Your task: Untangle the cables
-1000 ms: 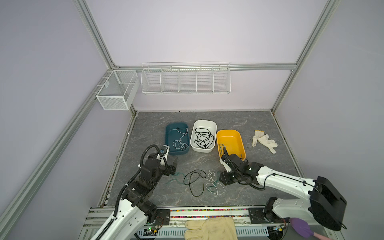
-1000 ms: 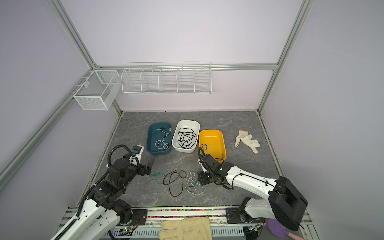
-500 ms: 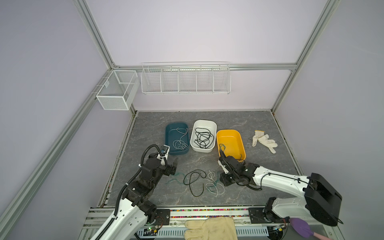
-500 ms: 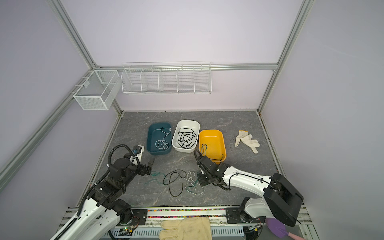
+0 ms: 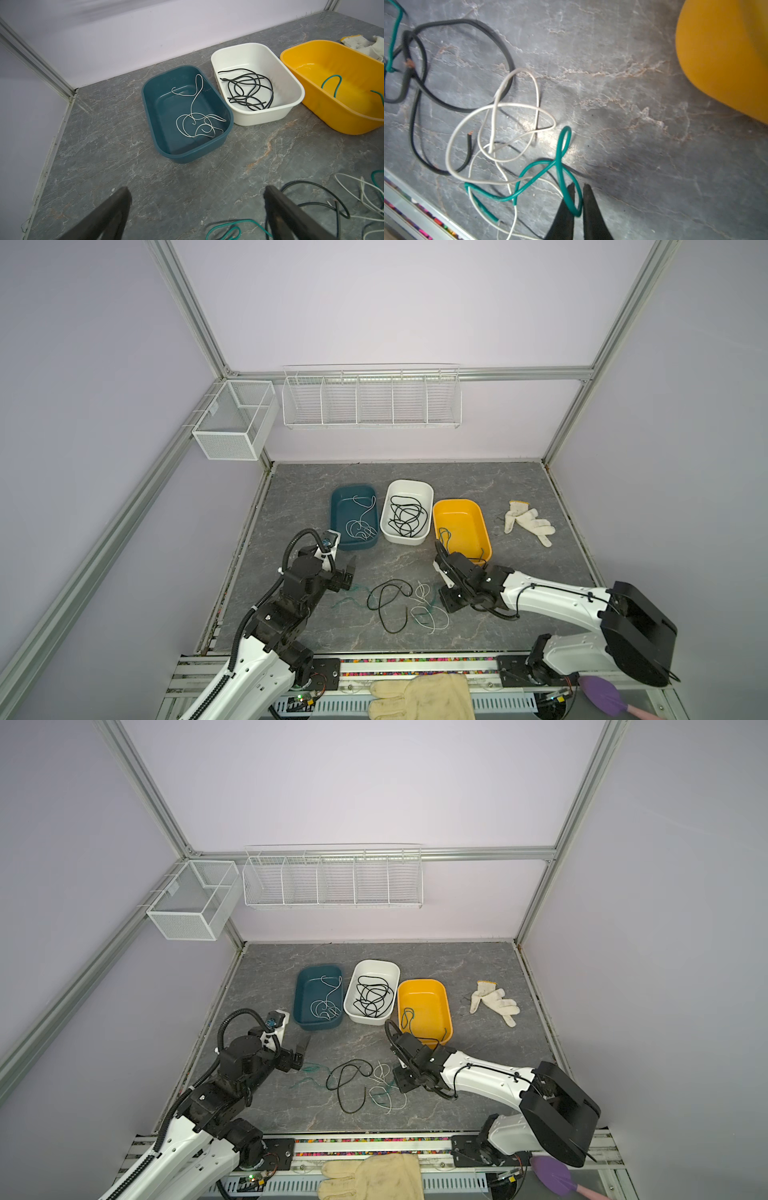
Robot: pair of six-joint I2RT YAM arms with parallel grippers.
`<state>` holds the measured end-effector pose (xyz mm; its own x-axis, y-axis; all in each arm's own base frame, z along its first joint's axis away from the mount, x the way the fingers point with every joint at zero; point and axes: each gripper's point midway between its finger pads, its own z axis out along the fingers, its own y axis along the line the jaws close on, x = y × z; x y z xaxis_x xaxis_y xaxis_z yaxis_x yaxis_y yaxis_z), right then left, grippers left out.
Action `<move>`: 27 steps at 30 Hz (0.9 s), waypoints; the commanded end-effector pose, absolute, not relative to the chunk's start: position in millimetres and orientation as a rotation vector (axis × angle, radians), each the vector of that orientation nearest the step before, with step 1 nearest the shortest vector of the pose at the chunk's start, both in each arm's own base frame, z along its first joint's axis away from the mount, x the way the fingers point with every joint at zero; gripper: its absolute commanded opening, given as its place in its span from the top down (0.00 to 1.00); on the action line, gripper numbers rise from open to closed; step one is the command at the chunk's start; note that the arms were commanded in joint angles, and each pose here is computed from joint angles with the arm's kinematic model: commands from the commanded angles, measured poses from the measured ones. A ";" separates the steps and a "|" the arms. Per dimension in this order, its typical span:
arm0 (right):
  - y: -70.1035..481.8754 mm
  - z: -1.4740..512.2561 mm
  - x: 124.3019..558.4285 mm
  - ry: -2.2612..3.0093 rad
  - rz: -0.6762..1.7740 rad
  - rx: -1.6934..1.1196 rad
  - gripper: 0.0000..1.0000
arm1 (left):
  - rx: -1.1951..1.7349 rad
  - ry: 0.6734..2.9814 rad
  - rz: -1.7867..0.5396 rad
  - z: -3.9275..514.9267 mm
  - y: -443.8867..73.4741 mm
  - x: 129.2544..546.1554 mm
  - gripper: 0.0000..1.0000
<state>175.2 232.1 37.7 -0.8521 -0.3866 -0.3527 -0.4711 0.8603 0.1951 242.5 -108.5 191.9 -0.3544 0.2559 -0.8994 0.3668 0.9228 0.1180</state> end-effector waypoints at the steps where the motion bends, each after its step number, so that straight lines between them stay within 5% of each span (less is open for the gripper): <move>1: 237.8 49.1 179.8 2.687 0.393 -0.671 0.93 | 0.479 1.945 -0.114 193.4 -109.9 242.4 0.01; 15: 221.5 105.5 179.2 2.552 0.326 -0.680 0.93 | 0.479 1.953 -0.119 192.6 -111.2 242.6 0.01; 27: 212.9 167.4 182.6 2.407 0.003 -0.821 0.93 | 0.501 1.968 -0.189 195.6 -122.4 241.5 0.01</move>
